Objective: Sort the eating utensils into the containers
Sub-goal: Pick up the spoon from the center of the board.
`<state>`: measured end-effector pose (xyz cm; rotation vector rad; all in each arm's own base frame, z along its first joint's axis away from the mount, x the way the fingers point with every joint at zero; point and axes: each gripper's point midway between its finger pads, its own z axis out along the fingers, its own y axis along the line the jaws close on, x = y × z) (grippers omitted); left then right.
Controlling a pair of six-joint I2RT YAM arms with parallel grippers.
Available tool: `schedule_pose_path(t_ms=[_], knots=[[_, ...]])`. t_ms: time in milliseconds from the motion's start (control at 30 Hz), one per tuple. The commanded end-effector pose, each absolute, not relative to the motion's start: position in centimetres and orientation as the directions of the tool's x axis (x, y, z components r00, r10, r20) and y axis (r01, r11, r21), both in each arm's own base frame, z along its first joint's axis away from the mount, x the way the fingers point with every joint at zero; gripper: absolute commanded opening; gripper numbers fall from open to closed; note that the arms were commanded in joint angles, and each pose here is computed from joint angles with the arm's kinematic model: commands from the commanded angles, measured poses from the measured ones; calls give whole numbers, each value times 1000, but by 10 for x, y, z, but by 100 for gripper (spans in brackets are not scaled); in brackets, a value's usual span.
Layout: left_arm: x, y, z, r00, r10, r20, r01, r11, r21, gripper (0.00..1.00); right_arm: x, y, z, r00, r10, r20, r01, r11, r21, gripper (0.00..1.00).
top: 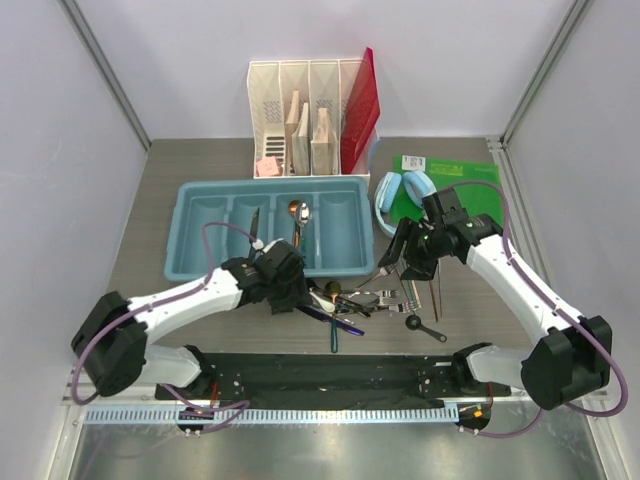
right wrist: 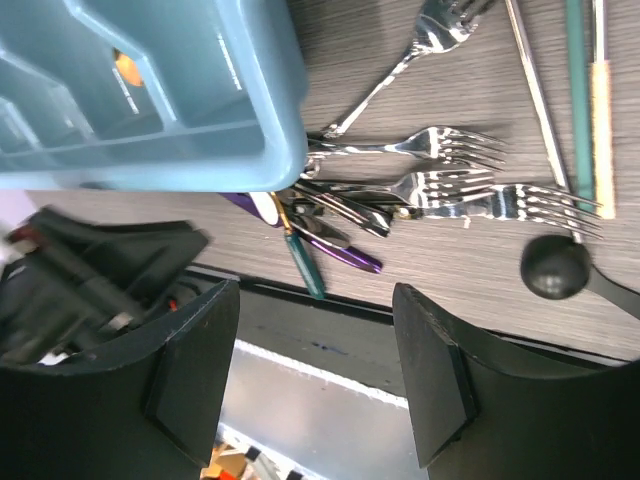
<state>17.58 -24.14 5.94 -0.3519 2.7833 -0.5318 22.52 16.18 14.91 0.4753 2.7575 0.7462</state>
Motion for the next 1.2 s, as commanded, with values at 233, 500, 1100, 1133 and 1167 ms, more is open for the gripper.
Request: schedule_pose_path(t_ms=[233, 500, 1100, 1133, 1167], knots=[[213, -217, 127, -870, -318, -377, -145, 896, -421, 58, 267, 168, 185, -829, 512, -225, 303, 749, 589, 68], [189, -249, 115, -950, -252, -184, -126, 850, -511, 57, 269, 177, 157, -834, 539, -119, 384, 721, 576, 67], [156, -303, 85, -975, -214, -52, -169, 877, -450, 57, 268, 176, 126, -866, 495, -69, 392, 758, 521, 66], [154, -309, 83, -980, -193, -41, -155, 884, -442, 57, 266, 174, 120, -868, 495, -52, 401, 757, 515, 66], [153, -322, 87, -985, -166, -43, -129, 883, -450, 57, 263, 175, 118, -875, 482, -36, 395, 757, 520, 67]])
